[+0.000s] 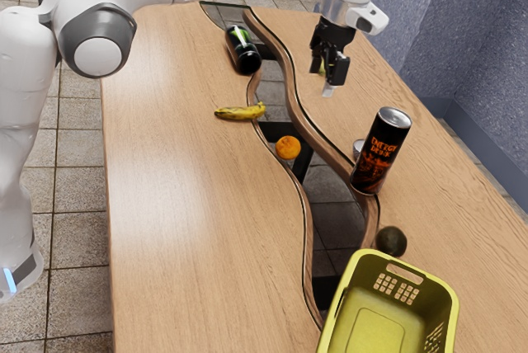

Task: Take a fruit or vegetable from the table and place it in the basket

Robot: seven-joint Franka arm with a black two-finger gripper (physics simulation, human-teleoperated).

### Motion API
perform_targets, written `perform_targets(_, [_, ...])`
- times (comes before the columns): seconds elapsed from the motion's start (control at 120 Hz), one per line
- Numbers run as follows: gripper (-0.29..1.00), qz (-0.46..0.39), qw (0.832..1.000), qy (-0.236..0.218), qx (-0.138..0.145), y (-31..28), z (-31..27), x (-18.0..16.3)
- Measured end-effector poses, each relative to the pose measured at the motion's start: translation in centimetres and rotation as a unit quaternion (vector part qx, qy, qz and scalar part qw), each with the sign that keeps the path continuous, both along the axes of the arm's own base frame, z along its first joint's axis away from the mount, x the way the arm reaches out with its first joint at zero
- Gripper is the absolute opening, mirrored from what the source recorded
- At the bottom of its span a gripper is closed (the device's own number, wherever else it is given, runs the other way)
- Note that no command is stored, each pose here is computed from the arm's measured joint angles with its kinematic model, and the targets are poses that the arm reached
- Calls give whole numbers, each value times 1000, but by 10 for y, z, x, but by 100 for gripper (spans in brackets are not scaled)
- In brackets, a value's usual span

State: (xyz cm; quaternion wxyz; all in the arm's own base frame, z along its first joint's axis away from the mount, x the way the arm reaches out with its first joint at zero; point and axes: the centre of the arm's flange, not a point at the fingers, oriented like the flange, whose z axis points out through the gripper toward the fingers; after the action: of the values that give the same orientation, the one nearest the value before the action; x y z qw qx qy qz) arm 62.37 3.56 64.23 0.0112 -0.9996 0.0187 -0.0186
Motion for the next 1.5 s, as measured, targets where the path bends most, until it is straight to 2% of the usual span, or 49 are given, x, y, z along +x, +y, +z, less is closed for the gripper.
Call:
perform_targets(0.192, [70, 0, 1000, -4, 0, 1, 2, 0])
perform_targets(0.283, [70, -11, 1000, -19, -3, -9, 20, -9])
perform_targets(0.358, [70, -15, 1000, -11, -5, -14, 13, -12])
perform_targets(0.433, [70, -21, 1000, 7, -19, -14, -5, -47])
perform_targets(0.525, [70, -12, 1000, 21, -13, -11, -31, -61])
perform_targets(0.725, [70, 42, 999, 22, 7, 18, -51, -56])
perform_targets(0.908, [70, 120, 992, 40, 21, 80, -87, -46])
perform_targets(1.058, [70, 127, 991, 41, 27, 75, -107, -31])
perform_targets(1.208, [70, 130, 990, 17, 42, 68, -111, 27])
perform_targets(1.3, [70, 134, 990, 24, 37, 70, -124, 43])
perform_targets(1.5, [70, 138, 989, 52, 20, 77, -156, 50])
